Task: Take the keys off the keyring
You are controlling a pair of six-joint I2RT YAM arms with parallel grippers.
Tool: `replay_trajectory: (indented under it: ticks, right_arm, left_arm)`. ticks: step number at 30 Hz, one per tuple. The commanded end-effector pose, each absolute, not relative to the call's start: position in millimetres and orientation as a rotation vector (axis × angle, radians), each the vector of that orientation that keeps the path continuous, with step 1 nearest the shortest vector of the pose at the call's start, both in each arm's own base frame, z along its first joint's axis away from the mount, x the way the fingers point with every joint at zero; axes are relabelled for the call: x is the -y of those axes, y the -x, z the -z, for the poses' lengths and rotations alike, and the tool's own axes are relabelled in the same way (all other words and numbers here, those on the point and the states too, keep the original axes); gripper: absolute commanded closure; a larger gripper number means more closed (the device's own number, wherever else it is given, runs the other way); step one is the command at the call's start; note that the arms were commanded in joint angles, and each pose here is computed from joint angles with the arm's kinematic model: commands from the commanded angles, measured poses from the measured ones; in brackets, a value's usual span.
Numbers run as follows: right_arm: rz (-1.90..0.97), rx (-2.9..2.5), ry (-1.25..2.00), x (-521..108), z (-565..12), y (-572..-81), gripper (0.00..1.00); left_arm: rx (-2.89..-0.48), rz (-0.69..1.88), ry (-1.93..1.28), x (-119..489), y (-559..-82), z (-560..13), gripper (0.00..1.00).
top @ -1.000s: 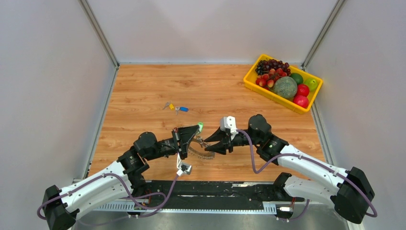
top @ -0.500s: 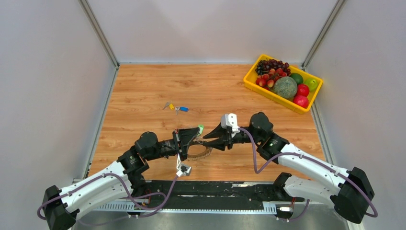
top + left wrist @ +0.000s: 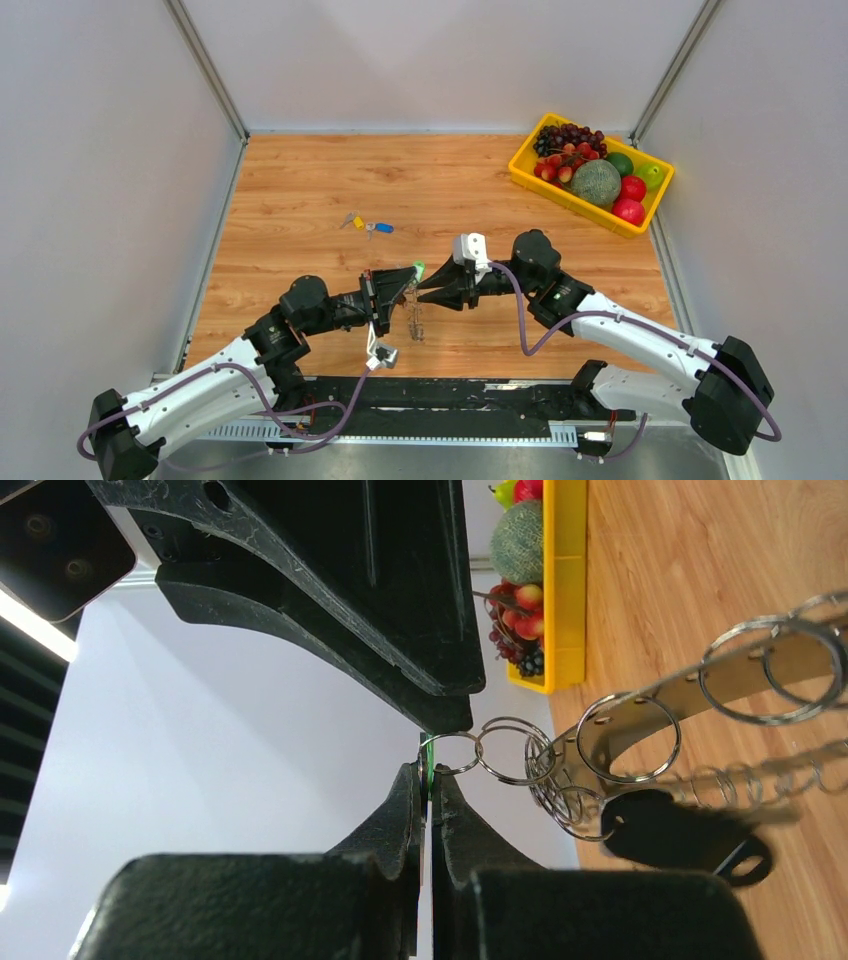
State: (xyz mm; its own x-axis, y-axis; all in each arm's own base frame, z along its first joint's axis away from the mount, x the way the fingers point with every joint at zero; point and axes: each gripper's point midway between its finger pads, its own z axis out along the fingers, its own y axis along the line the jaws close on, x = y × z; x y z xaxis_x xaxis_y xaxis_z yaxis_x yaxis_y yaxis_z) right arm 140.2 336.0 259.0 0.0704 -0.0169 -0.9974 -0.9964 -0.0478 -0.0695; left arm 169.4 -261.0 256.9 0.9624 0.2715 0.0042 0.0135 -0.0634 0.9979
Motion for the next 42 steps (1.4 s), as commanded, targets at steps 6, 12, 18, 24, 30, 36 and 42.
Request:
replay_trajectory:
  ticks: [6, 12, 18, 24, 30, 36, 42]
  right_arm:
    - [-1.151, -1.085, 1.266, -340.5, -274.8, -146.2, 0.68]
    - [-1.139, -1.103, 1.245, -338.4, -272.8, -148.4, 0.64]
    - [-1.146, -1.119, 1.245, -338.1, -266.9, -147.5, 0.65]
    - [-1.134, -1.119, 1.24, -341.5, -267.5, -152.4, 0.63]
    - [-1.129, -1.143, 1.242, -341.8, -262.7, -154.4, 0.63]
    - [-1.146, -1.122, 1.245, -341.7, -264.0, -150.4, 0.63]
    - [-1.202, -1.074, 1.277, -346.3, -267.9, -142.3, 0.64]
  left_arm:
    - [-0.147, -0.2, -1.545, 262.9, -157.9, -286.0, 1.0]
    - [-0.153, -0.198, -1.544, 262.5, -158.1, -286.2, 1.0]
    - [-0.155, -0.187, -1.549, 262.8, -157.1, -285.8, 1.0]
    - [-0.146, -0.185, -1.542, 262.3, -155.3, -288.2, 1.0]
    - [-0.153, -0.192, -1.534, 261.3, -156.4, -289.5, 1.0]
    - [-0.154, -0.19, -1.511, 260.1, -155.6, -293.6, 1.0]
    - [-0.152, -0.188, -1.506, 259.8, -154.7, -295.0, 1.0]
